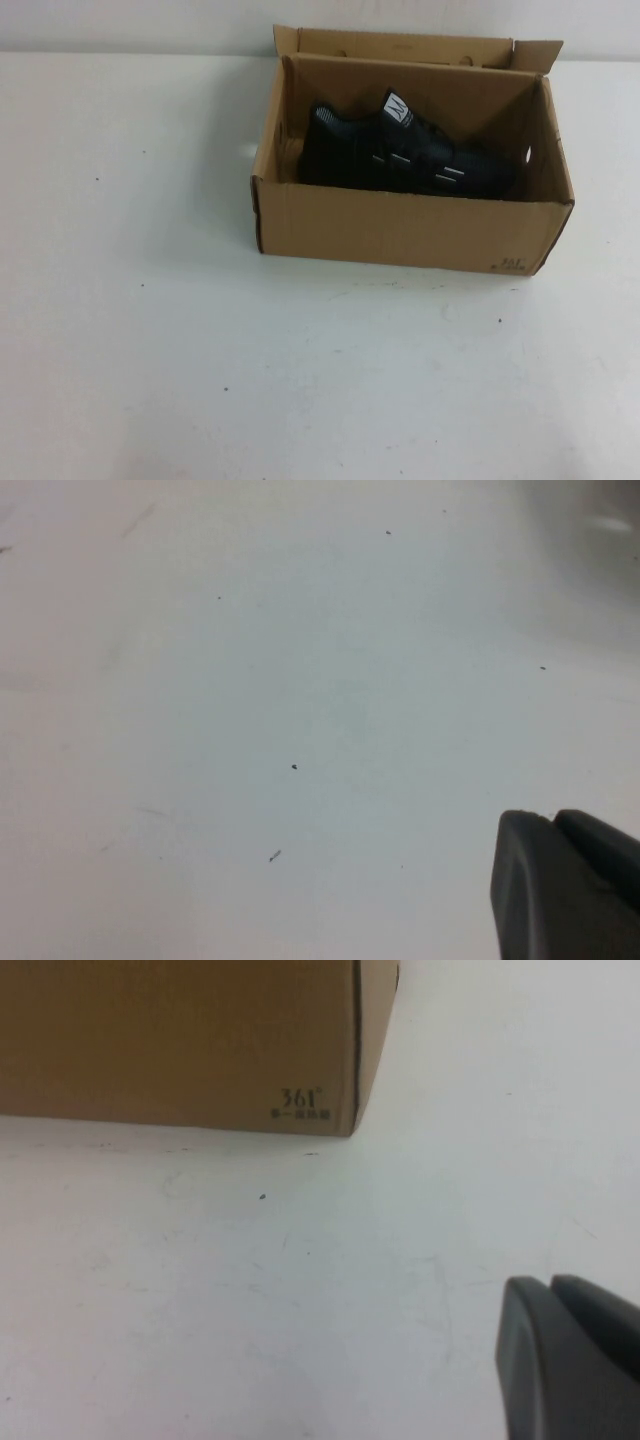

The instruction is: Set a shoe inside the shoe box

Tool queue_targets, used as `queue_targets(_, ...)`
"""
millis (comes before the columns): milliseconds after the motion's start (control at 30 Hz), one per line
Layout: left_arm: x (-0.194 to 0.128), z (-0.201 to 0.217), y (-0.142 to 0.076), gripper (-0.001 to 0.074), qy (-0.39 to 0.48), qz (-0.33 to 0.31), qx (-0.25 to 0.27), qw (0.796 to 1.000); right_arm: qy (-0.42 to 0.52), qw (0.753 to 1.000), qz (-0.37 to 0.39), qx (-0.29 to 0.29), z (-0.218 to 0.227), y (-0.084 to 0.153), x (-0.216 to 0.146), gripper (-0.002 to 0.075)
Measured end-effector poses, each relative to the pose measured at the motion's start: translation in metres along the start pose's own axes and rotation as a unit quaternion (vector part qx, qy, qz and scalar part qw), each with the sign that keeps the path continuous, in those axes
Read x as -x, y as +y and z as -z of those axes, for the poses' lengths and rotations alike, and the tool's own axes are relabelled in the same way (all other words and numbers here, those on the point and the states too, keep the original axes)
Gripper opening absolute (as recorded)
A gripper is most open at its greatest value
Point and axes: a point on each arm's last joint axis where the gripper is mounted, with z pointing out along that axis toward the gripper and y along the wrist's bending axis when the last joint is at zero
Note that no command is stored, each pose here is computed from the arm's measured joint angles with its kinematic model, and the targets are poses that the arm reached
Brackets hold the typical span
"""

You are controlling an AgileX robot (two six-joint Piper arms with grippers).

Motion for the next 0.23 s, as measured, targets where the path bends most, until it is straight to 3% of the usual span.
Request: queue_targets(233,0.0000,0.0000,0.0000,-0.0004,0.000,0.000,0.000,1.000,0.000,1.000,-0.001,0.000,0.0000,0.0000,0.0000,-0.0017)
